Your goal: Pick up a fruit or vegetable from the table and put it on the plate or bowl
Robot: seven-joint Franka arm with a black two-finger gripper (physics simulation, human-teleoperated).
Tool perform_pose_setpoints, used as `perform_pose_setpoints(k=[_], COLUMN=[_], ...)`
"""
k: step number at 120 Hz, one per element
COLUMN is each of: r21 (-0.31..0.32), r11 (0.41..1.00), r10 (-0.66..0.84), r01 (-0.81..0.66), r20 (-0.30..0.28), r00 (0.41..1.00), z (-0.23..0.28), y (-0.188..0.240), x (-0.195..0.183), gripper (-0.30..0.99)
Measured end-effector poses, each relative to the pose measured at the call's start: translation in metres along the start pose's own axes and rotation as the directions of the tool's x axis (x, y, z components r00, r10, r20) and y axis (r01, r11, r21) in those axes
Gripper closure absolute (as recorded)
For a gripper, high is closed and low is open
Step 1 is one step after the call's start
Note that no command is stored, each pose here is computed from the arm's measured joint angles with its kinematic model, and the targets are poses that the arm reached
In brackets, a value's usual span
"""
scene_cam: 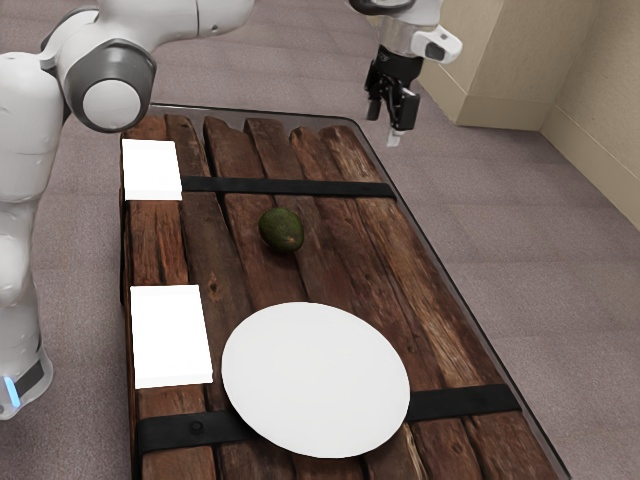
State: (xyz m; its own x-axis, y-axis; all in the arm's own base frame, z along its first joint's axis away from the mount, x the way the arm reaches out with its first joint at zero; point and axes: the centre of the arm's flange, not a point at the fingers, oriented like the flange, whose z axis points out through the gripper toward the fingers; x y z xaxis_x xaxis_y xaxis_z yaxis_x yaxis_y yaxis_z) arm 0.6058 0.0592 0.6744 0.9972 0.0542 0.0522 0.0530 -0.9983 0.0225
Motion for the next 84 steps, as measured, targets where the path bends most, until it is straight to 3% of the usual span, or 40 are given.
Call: perform_pose_setpoints(k=[14, 22, 29, 44, 62, 84], r21=[-0.002, -0.006, -0.017, -0.044, -0.029, -0.020], r11=[1.000, 0.998, 0.991, 0.980, 0.973, 0.912], r10=[0.007, 0.068, 0.134, 0.199, 0.230, 0.410], r01=[-0.007, -0.068, -0.133, -0.195, -0.229, -0.410], r20=[-0.008, -0.028, 0.032, 0.106, 0.080, 0.089], r00=[1.000, 0.997, 0.991, 0.974, 0.970, 0.908], z=[-0.002, -0.019, 0.006, 0.065, 0.097, 0.117], y=[0.004, 0.030, 0.041, 0.008, -0.037, 0.005], x=[0.000, -0.013, -0.033, -0.077, -0.080, -0.054], gripper=[0.00, 0.00, 0.00, 0.00, 0.00, 0.00])
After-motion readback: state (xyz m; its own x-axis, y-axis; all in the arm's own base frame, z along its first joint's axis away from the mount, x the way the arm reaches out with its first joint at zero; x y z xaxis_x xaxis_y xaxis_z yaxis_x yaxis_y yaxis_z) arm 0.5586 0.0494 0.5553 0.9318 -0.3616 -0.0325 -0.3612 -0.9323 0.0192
